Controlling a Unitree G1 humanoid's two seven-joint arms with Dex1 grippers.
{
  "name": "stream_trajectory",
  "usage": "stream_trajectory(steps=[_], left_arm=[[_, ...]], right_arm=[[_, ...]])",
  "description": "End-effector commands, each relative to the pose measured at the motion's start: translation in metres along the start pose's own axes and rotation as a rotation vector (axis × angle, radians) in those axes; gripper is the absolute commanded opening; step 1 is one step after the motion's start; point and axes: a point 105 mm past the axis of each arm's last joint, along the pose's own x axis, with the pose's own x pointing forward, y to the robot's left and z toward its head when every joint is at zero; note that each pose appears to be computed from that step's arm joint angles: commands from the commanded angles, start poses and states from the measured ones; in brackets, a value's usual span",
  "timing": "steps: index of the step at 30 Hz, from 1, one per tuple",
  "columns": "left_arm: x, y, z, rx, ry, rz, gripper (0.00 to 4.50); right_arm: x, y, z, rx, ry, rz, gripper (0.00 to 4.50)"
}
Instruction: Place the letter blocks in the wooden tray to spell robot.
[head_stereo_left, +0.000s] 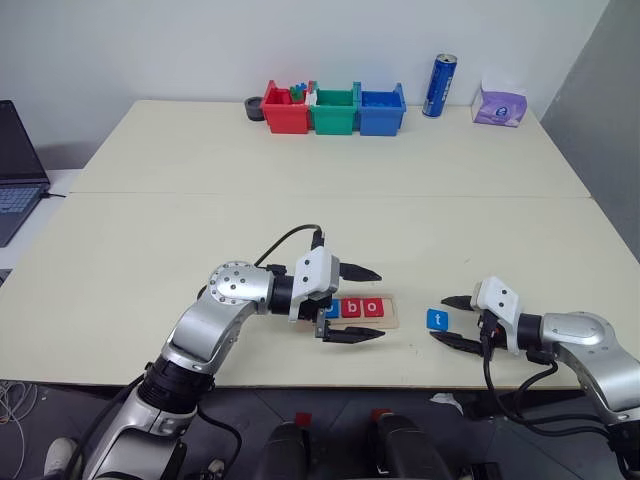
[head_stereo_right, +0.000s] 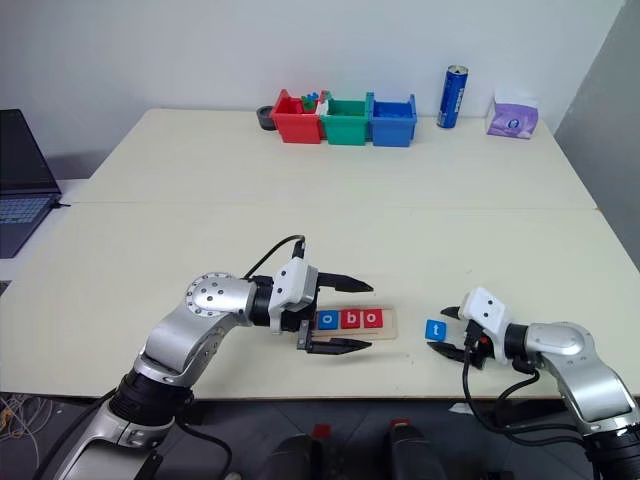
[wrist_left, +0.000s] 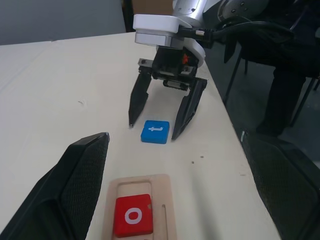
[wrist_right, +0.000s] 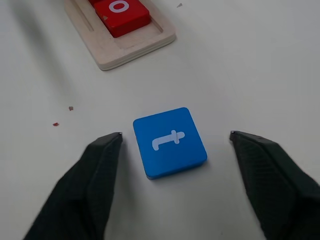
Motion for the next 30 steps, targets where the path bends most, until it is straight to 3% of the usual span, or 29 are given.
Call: stream_trajectory(steps=[1, 3, 7, 15, 30], left_arm=[[0.002, 0.000, 0.008, 0.040, -0.018, -0.018, 4.50], [0.001, 0.000, 0.007, 0.042, -0.015, -0.019, 4.50], [-0.007, 0.001, 0.005, 0.037, -0.002, -0.008, 4.50], [-0.052, 0.016, -0.010, 0.001, 0.063, 0.096, 4.50], [-0.060, 0.013, -0.013, -0.006, 0.073, 0.132, 4.50]], right_arm=[[-0.002, -0.002, 0.005, -0.038, -0.010, -0.001, 2.17], [-0.002, -0.002, 0.004, -0.051, -0.003, -0.004, 1.45], [0.000, 0.000, 0.014, -0.061, -0.034, 0.007, 1.46], [0.021, -0.001, 0.059, -0.161, -0.122, 0.077, 1.46], [0.039, 0.003, 0.052, -0.251, -0.061, 0.214, 1.46]])
